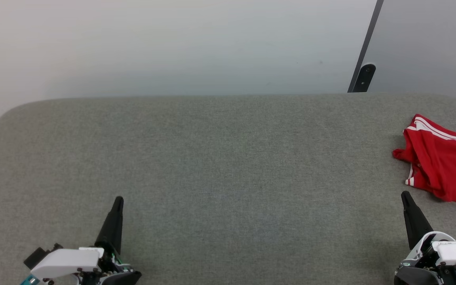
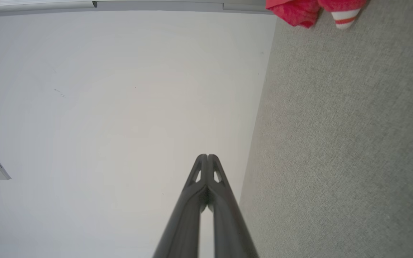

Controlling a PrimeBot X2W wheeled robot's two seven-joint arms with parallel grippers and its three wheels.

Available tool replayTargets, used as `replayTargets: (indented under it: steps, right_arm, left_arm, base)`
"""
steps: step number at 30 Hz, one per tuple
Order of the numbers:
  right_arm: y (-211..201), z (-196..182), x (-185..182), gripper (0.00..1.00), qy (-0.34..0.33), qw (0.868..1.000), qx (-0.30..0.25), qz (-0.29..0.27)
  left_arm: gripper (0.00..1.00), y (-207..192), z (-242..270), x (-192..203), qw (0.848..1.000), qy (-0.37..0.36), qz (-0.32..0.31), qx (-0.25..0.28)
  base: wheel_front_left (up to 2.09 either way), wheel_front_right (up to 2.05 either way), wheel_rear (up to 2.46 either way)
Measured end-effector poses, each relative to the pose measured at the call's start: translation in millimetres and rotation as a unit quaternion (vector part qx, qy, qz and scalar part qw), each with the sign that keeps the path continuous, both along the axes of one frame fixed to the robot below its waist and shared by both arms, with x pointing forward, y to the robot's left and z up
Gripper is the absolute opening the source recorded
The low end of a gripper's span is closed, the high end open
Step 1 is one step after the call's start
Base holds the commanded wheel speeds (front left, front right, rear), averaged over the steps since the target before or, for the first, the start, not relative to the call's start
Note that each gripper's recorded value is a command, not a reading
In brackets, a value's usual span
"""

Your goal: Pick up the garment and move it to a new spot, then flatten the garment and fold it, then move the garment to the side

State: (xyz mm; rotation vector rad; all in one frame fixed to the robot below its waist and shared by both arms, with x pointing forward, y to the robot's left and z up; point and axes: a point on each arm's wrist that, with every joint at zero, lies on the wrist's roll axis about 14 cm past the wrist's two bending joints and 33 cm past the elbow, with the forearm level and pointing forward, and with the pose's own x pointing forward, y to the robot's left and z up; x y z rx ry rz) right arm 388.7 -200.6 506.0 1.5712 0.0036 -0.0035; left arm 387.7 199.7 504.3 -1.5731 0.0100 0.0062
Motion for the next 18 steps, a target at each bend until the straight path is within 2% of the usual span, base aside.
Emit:
replayTargets:
  steps: [18]
  right_arm:
    - [0.0,0.0,0.0,0.0,0.0,1.0,0.0,0.0]
  left_arm:
    - [0.0,0.2,0.1,0.0,1.0,0.0,0.0,0.0]
  base:
    - [0.0,0.0,0.0]
